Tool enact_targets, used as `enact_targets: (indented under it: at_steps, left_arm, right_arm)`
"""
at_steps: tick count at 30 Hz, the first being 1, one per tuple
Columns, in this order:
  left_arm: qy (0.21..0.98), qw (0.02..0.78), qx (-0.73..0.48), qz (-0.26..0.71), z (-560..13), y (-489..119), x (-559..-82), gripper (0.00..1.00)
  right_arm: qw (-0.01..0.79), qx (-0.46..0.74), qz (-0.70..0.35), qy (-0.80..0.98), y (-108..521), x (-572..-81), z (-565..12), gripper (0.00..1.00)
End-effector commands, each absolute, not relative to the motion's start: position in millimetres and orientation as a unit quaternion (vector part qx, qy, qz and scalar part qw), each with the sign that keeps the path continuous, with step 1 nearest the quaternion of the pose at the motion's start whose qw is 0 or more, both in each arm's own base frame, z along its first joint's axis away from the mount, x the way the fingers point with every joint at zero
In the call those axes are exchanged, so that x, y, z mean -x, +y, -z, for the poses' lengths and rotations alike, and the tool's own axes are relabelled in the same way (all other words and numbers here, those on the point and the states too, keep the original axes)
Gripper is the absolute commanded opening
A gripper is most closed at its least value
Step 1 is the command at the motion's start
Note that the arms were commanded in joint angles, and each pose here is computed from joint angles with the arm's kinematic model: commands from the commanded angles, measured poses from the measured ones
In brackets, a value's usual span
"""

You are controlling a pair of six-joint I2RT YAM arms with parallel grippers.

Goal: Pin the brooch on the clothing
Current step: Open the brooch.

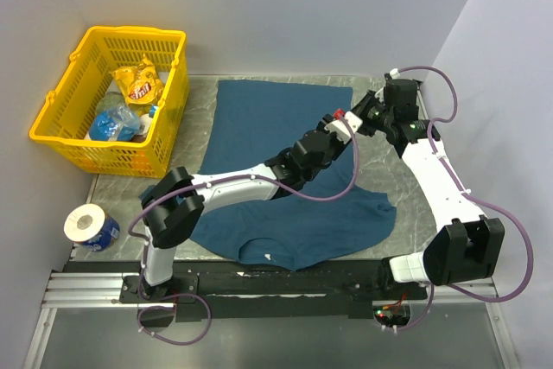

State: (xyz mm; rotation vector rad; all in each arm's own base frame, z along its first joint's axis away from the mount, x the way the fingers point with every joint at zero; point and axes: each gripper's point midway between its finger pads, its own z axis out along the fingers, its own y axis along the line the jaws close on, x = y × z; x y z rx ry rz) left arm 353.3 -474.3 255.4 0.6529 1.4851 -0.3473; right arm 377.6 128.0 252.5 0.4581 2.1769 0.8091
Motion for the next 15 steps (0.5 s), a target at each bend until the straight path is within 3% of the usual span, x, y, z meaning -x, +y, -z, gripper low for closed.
enact_targets:
  at_steps: [1,4,7,11,12,15]
  left_arm:
    - [0.647,0.693,-0.277,0.154,-272,-484,-358,0.37]
    - [0.649,0.694,-0.275,0.147,-269,-486,-360,0.24]
    - [0.651,0.695,-0.27,0.14,-268,-484,-363,0.03]
    - [0.649,0.699,-0.265,0.141,-270,-481,-363,0.01]
    - [0.648,0.7,-0.264,0.141,-271,-480,-362,0.01]
    - [0.65,0.701,-0.26,0.138,-274,-475,-362,0.01]
  right_arm:
    - [0.387,-0.168,-0.331,0.844,133,-375,-266,0.0]
    - [0.384,-0.166,-0.336,0.844,135,-374,-265,0.0]
    - [0.382,-0.163,-0.339,0.844,136,-372,-264,0.0]
    - [0.384,-0.146,-0.353,0.841,141,-370,-267,0.03]
    - [0.386,-0.141,-0.357,0.839,142,-370,-270,0.12]
    - [0.394,-0.128,-0.37,0.831,145,-371,-279,0.25]
